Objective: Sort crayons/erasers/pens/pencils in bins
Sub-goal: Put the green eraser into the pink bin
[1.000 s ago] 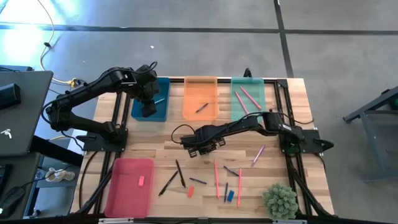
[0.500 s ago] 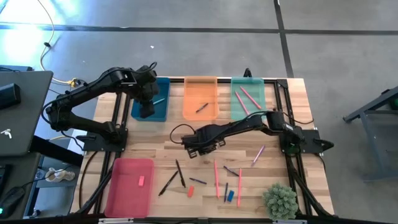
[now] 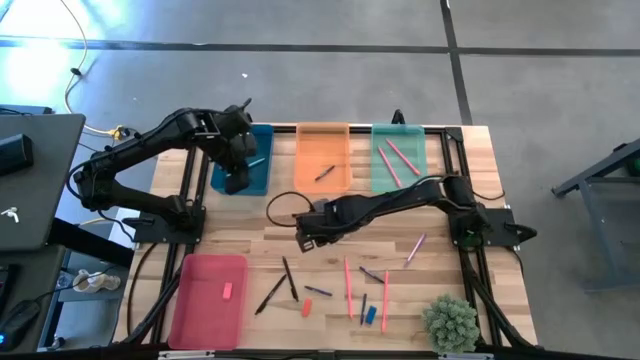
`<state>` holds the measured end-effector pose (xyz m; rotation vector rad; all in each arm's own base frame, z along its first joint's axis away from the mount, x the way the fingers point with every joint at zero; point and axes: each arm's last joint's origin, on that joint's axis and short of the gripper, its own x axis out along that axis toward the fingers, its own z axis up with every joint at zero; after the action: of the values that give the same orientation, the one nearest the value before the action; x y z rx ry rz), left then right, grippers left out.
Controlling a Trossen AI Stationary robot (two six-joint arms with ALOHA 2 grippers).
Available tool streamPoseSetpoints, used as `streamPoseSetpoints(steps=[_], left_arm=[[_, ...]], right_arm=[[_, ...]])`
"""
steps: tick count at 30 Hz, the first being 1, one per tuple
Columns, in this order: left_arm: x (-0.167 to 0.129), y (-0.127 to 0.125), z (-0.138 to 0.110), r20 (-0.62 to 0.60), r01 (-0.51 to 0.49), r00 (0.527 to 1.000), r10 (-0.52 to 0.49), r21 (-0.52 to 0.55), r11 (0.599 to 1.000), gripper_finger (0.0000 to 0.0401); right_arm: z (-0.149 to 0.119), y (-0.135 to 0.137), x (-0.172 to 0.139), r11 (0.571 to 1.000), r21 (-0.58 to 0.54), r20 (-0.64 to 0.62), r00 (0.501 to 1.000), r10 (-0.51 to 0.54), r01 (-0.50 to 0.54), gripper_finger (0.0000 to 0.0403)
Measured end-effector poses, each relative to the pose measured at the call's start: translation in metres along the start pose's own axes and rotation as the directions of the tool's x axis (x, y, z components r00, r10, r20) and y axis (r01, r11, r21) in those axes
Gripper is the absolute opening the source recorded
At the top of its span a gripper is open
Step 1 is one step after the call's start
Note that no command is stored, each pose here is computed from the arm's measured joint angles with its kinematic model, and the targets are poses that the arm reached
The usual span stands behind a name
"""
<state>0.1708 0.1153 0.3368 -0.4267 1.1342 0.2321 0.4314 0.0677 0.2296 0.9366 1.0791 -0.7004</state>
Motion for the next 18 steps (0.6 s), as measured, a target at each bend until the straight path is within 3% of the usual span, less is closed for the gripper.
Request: streamPoseSetpoints(steps=[9,13,18], left_arm=[[0.001,-0.010,0.010,0.093,0.149,0.984,-0.151,0.029,0.988,0.0200],[0.000,-0.014,0.017,0.161,0.253,0.957,-0.240,-0.066,0.965,0.0200],[-0.001,-0.020,0.028,0.251,0.326,0.926,-0.282,-0.154,0.933,0.0200]], right_arm=[[0.006,0.011,-0.044,0.984,-0.085,0.182,0.968,0.173,-0.159,0.0070],[0.011,0.014,-0.060,0.966,-0.151,0.241,0.940,0.241,-0.209,0.0070],[0.019,0.015,-0.078,0.941,-0.232,0.303,0.901,0.310,-0.246,0.0070]])
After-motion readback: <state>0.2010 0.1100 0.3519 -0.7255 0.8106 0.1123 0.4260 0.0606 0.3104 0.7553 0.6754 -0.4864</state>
